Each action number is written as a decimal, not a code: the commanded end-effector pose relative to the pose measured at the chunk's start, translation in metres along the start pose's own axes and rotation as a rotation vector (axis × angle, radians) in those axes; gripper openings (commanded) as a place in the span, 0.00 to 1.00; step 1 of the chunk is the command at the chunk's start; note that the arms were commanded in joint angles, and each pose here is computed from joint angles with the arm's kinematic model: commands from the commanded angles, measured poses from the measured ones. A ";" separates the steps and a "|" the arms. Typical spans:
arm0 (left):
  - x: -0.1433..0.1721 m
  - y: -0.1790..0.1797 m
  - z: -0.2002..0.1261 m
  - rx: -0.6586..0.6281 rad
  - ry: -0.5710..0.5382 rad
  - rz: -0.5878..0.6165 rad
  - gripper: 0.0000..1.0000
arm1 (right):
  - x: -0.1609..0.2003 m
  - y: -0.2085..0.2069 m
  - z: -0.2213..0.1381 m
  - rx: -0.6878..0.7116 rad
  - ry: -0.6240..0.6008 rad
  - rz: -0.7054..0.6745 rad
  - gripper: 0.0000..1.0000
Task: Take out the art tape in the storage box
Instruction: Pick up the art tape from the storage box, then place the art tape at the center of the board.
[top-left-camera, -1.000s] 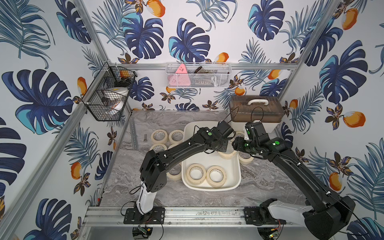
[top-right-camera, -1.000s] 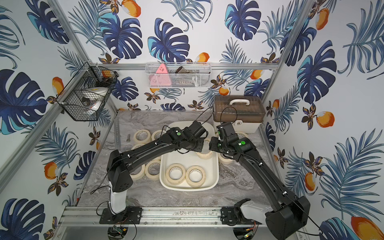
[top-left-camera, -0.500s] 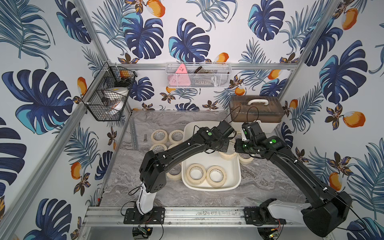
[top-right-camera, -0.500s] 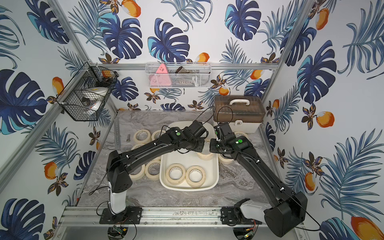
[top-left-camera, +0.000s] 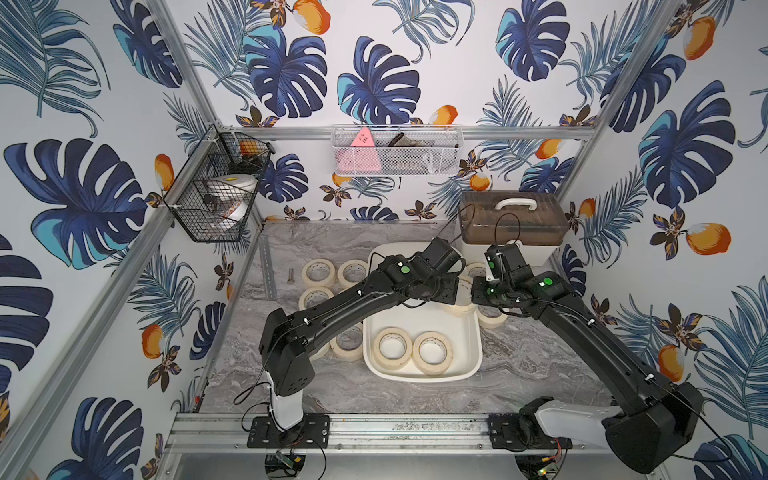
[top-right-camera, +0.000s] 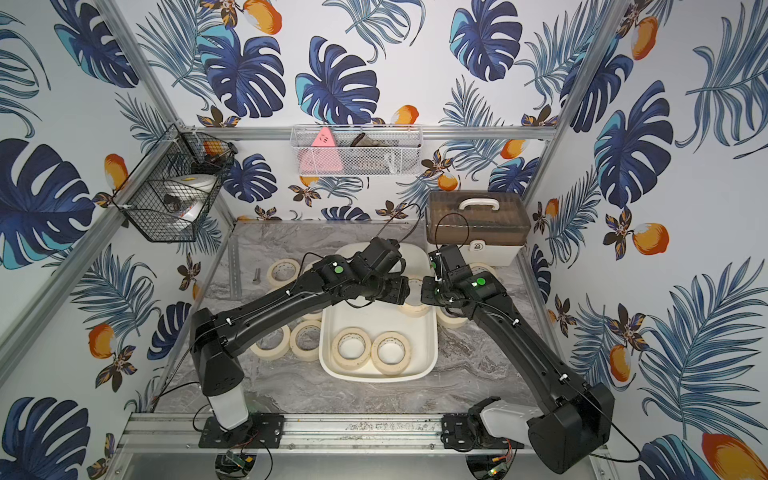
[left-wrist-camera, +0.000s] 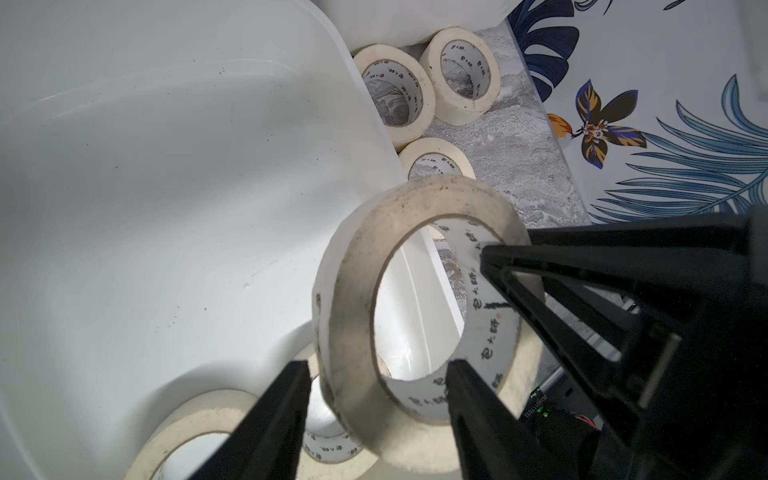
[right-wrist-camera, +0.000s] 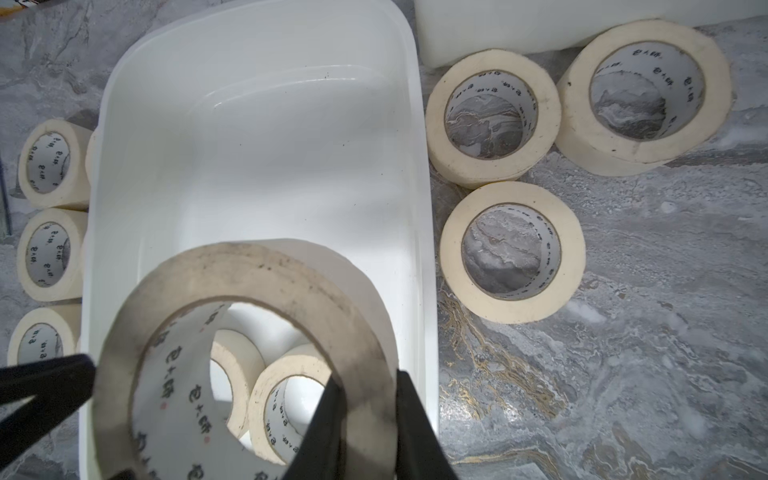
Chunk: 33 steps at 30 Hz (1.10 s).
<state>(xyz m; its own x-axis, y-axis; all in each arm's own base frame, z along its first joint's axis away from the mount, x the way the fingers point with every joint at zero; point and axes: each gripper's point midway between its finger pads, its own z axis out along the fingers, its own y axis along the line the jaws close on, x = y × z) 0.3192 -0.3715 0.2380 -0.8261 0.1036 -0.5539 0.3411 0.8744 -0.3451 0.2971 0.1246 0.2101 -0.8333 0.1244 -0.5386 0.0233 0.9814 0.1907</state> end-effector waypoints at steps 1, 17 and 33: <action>-0.015 -0.010 -0.017 0.073 -0.064 -0.028 0.68 | -0.007 -0.004 -0.003 0.024 -0.040 0.011 0.00; -0.017 0.031 -0.041 0.010 -0.115 -0.050 0.81 | -0.025 -0.089 -0.013 0.265 -0.181 0.332 0.00; -0.003 0.063 -0.044 -0.023 -0.105 -0.110 0.81 | 0.007 -0.240 0.029 0.481 -0.265 0.917 0.00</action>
<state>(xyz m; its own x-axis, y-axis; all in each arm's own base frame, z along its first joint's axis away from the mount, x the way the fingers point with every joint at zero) 0.3227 -0.2964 0.2461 -0.8127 -0.0256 -0.5822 0.2397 0.8959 -0.3740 0.2880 -0.0986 0.1417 -0.3344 0.7833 -0.5241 0.8341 0.5049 0.2224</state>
